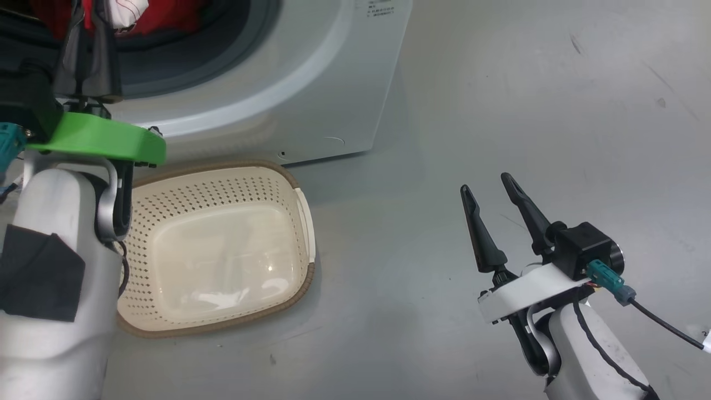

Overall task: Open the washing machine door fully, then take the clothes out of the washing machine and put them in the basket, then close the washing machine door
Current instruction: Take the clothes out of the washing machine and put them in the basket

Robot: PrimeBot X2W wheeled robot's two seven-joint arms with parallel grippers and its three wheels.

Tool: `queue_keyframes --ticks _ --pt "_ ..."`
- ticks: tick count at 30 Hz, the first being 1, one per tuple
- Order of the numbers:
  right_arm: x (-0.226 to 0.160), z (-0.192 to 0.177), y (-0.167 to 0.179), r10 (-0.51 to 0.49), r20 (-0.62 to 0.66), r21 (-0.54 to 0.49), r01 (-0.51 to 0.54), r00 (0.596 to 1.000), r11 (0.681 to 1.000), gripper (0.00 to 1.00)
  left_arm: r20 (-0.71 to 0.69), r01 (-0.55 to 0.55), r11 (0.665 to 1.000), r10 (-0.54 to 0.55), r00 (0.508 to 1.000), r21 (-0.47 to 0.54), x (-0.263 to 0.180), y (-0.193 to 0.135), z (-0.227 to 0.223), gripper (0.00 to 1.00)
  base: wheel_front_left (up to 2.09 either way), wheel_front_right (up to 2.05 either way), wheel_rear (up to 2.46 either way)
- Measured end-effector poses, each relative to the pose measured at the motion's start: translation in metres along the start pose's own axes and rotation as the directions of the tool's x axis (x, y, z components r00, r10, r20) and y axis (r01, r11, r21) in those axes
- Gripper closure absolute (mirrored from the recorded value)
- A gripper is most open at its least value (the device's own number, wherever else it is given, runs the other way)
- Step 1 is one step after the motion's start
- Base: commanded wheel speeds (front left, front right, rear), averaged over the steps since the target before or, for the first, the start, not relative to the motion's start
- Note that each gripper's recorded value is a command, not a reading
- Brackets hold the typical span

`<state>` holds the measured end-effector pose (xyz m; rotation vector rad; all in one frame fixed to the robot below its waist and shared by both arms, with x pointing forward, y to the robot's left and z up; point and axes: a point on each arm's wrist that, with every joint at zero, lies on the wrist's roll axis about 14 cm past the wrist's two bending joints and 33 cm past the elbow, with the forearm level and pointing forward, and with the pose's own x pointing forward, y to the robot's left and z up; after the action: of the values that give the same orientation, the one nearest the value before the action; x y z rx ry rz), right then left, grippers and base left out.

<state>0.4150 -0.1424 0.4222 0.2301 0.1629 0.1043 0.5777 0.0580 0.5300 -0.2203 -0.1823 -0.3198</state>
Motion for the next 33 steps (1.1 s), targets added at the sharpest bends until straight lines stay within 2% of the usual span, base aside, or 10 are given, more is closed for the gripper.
queue_keyframes --ticks 4,5,13,21,27,33 --pt "-0.005 0.000 0.008 0.019 0.000 0.000 -0.019 1.000 1.000 0.00 0.060 0.001 1.000 -0.002 0.998 0.023 -0.008 -0.003 0.028 1.00 0.00 0.00 0.00" --pt "-0.007 0.003 0.013 0.032 0.008 0.001 -0.032 0.999 0.999 0.00 0.107 -0.001 0.999 -0.003 0.994 0.037 -0.013 -0.005 0.049 1.00 0.00 0.00 0.00" --pt "-0.019 0.017 0.033 0.087 0.047 0.001 -0.088 0.995 0.996 0.00 0.294 -0.024 0.994 -0.009 0.956 0.109 -0.040 -0.011 0.131 1.00 0.00 0.00 0.00" --pt "-0.030 0.037 0.035 0.089 0.107 -0.007 -0.089 0.990 0.996 0.00 0.400 -0.016 0.991 -0.038 0.916 0.132 -0.069 -0.026 0.177 1.00 0.00 0.00 0.00" --pt "-0.039 0.041 0.029 0.065 0.122 -0.005 -0.064 0.990 0.998 0.00 0.408 -0.013 0.993 -0.036 0.912 0.116 -0.084 -0.033 0.179 1.00 0.00 0.00 0.00" --pt "-0.041 0.039 0.026 0.055 0.118 -0.001 -0.055 0.991 0.998 0.00 0.253 -0.072 0.997 0.061 0.966 0.034 -0.100 -0.018 0.123 1.00 0.00 0.00 0.00"
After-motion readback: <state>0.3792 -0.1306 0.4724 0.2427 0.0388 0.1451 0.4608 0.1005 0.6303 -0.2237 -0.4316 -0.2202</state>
